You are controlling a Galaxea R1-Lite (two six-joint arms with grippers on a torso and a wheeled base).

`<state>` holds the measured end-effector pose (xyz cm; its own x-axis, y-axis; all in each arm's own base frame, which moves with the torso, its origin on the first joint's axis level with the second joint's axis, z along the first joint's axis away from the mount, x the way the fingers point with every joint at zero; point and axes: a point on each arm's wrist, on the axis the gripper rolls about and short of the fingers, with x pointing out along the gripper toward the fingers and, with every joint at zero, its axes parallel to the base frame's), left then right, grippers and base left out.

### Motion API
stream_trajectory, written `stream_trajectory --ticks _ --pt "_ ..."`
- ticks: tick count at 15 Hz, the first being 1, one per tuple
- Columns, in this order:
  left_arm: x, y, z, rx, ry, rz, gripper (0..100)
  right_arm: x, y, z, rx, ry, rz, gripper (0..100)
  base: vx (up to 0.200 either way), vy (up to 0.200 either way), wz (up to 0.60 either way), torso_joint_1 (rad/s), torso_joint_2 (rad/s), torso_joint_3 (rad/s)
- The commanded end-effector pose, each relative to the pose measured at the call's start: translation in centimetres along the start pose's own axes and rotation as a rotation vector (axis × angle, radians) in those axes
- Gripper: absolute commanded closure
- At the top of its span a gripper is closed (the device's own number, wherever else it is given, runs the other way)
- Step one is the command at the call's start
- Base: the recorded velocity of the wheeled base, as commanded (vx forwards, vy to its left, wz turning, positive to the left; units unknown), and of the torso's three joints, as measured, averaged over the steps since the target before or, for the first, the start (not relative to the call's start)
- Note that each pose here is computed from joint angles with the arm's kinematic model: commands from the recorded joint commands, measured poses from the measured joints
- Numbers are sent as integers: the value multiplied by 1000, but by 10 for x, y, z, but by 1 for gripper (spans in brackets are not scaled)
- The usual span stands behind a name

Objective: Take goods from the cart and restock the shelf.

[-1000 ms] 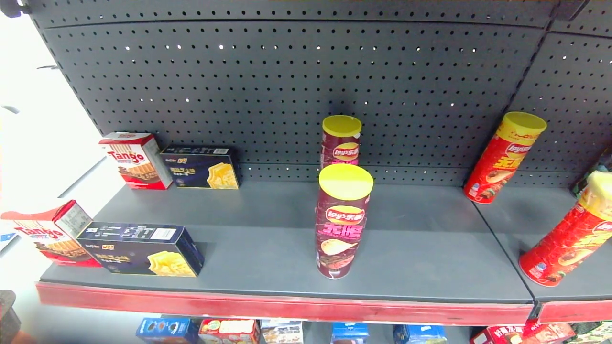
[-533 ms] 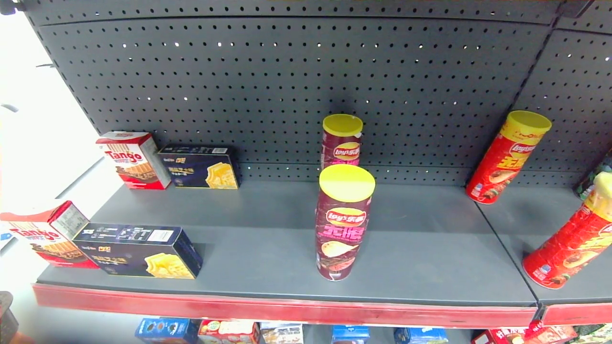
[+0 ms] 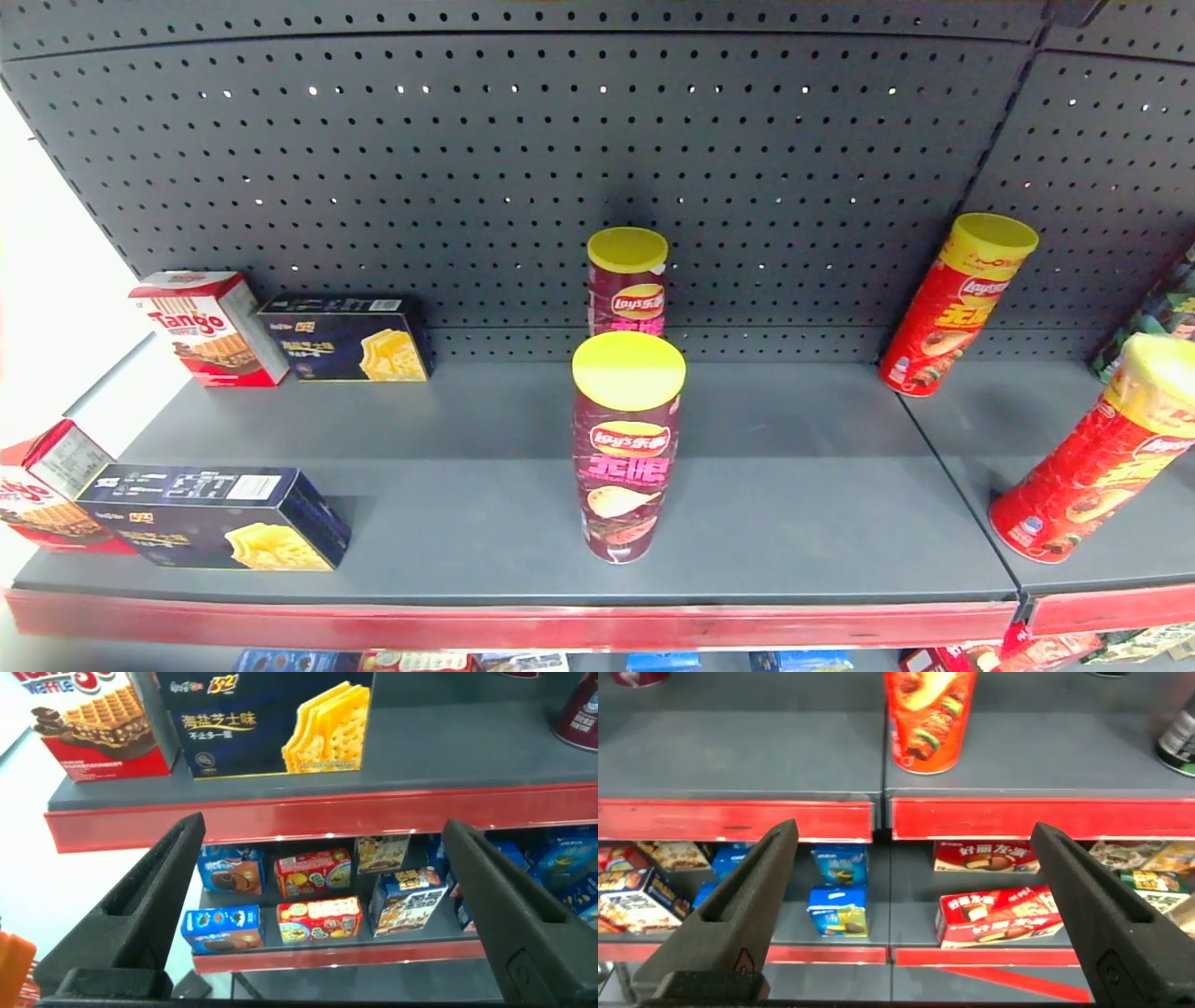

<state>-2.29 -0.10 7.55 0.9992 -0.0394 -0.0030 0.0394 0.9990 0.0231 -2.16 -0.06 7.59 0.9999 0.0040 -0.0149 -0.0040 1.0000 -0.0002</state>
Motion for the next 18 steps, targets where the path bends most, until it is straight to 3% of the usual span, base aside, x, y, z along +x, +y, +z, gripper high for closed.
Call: stream_trajectory --ticks 1,5,7,18 --pt "0 0 0 0 0 -1 0 0 0 0 0 0 1 0 0 0 0 0 0 0" --pt "0 0 0 3 0 -1 0 0 0 0 0 0 1 0 0 0 0 0 0 0" --pt "0 0 0 0 0 -1 0 0 0 0 0 0 1 0 0 200 0 2 5 2" --pt "0 0 0 1 0 -2 0 0 0 0 0 0 1 0 0 0 0 0 0 0"
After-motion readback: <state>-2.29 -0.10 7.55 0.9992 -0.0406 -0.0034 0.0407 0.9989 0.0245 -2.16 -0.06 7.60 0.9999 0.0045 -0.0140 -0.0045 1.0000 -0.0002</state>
